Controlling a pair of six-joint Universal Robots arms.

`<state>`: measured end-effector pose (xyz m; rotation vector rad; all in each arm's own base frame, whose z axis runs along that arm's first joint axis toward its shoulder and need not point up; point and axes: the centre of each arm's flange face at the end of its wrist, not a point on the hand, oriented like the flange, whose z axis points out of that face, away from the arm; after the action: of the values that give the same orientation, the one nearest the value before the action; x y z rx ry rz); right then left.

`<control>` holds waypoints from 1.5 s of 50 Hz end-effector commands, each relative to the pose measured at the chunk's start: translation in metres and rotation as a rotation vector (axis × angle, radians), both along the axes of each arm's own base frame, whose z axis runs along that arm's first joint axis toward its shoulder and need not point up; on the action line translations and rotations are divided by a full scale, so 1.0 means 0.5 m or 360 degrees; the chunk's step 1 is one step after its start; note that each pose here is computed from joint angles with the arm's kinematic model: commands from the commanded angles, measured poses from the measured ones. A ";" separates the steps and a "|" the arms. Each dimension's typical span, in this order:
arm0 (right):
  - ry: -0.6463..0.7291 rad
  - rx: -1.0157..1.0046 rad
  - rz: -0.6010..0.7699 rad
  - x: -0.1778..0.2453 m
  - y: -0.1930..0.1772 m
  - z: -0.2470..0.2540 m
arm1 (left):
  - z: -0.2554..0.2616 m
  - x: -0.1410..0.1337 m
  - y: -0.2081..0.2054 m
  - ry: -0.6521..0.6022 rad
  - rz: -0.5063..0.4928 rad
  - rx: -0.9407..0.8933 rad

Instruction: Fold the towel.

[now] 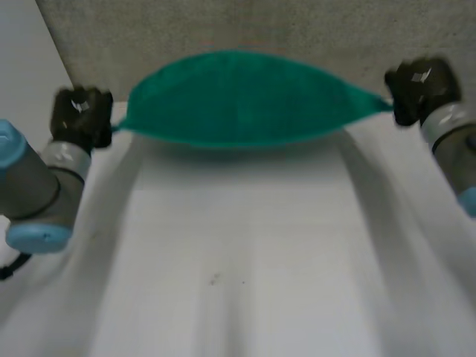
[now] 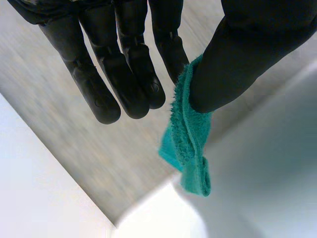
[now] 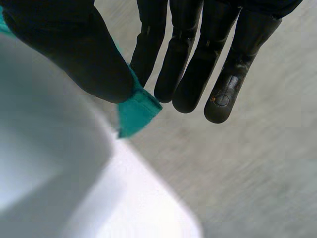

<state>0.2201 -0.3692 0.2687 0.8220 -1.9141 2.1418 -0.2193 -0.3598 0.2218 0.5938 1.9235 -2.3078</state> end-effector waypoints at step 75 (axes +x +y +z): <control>0.0104 0.0251 -0.0229 -0.018 -0.088 -0.134 | -0.135 -0.130 -0.023 -0.0457 -0.0164 0.0073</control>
<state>0.2172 -0.4383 0.1574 0.8569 -1.9655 1.7287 -0.2875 -0.3943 0.1318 0.9833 1.8538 -2.0918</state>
